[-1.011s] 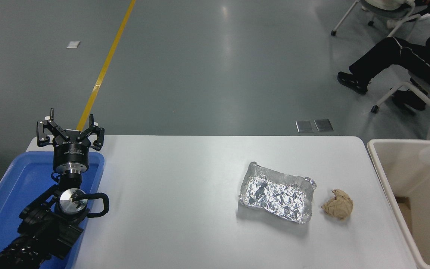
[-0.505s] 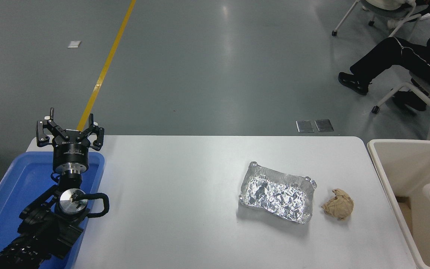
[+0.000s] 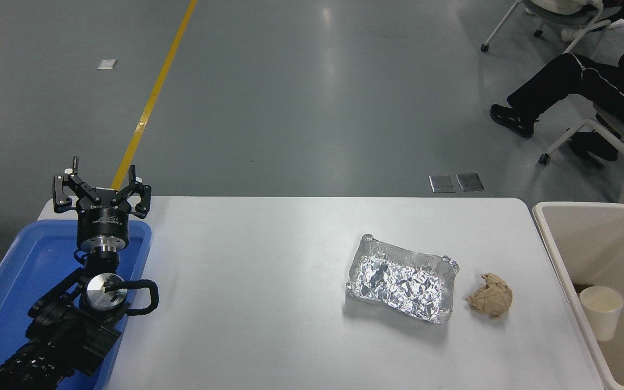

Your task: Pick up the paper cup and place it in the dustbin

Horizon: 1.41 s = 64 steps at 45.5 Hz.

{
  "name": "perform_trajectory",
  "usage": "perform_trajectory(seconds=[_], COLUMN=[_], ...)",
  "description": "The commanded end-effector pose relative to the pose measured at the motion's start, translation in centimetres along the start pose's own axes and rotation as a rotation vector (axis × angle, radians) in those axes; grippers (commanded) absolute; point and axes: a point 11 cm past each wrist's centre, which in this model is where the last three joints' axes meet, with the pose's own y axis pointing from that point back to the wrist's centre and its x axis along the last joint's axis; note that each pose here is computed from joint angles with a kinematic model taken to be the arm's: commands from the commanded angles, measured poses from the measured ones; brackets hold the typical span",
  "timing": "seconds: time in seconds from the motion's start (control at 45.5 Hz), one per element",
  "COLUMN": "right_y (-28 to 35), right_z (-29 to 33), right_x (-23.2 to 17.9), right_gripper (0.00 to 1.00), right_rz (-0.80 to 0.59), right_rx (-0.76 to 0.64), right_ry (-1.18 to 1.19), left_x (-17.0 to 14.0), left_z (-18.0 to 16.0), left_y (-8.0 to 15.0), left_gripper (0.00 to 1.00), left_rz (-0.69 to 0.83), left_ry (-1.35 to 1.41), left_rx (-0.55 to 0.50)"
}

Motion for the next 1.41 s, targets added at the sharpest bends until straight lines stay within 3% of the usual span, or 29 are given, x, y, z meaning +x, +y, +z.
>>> perform_trajectory(seconds=[0.0, 0.396, 0.659, 1.099, 1.385], right_y=[0.1, 4.8, 15.1, 32.4, 38.6], right_z=[-4.4, -15.4, -24.1, -30.9, -32.0], right_x=[3.2, 5.1, -0.2, -3.9, -4.3], right_gripper=[1.00, 1.00, 1.00, 1.00, 1.00], right_rz=[0.020, -0.138, -0.441, -0.812, -1.024], right_rx=[0.070, 0.162, 0.287, 0.464, 0.512], right_ry=[0.045, 0.380, 0.500, 0.717, 0.815], left_x=[0.1, 0.0, 0.0, 0.0, 0.0], left_z=[0.1, 0.1, 0.0, -0.1, -0.1], left_y=[0.0, 0.0, 0.0, 0.1, 0.1], left_gripper=[0.99, 0.99, 0.99, 0.99, 0.99], left_rz=[0.001, 0.000, -0.001, 0.000, -0.001], left_ry=[-0.001, -0.001, -0.001, -0.002, -0.001], left_rx=[-0.001, -0.001, 0.002, 0.004, 0.004])
